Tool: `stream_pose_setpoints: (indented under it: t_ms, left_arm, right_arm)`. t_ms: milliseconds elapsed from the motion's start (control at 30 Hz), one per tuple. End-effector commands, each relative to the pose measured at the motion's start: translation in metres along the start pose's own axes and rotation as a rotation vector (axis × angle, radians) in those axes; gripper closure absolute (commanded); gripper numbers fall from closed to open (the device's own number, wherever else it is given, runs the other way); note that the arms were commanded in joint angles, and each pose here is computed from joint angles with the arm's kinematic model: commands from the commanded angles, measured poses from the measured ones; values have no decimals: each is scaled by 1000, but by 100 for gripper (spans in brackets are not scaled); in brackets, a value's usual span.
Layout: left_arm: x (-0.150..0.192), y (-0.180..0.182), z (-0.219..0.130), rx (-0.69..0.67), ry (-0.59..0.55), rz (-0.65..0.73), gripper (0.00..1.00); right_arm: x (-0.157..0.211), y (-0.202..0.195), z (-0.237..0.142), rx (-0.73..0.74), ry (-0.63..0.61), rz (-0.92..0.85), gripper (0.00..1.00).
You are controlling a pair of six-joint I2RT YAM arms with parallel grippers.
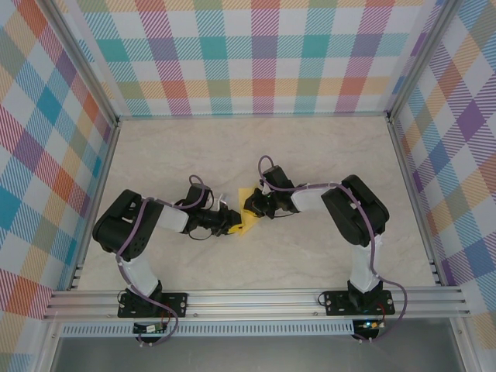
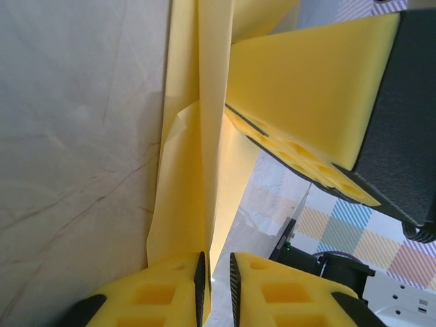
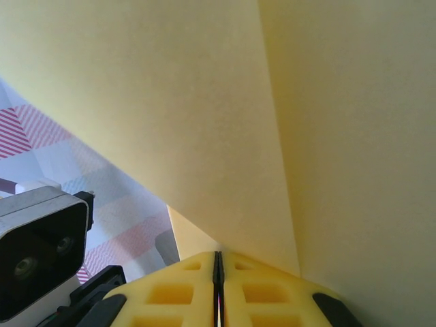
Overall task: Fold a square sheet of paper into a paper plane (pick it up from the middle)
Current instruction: Fourth fold the wing at the center of the table.
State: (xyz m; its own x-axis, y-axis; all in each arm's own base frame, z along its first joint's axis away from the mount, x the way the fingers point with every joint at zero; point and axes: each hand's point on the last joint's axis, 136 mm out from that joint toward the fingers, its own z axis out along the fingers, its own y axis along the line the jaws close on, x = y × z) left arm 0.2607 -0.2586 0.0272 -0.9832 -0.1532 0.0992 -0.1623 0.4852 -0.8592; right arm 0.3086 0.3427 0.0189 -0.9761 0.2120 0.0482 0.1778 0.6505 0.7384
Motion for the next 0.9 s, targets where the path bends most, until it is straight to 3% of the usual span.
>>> stream_pose_setpoints:
  t_ms: [0,300,567,867]
  left_arm:
    - [0,61,-8,-247,-72,-119,77]
    - [5,65,-13,-367,-64,-76,74]
    - [15,64,-10,-488,-13,-11,79]
    - [24,68,-12,-514,-6,-3,93]
  right_arm:
    - [2,-26,8,74,19,36,90]
    - [3,-25,8,72,21,36,90]
    - [5,-29,8,82,26,39,90]
    - [7,-36,7,112,31,37,90]
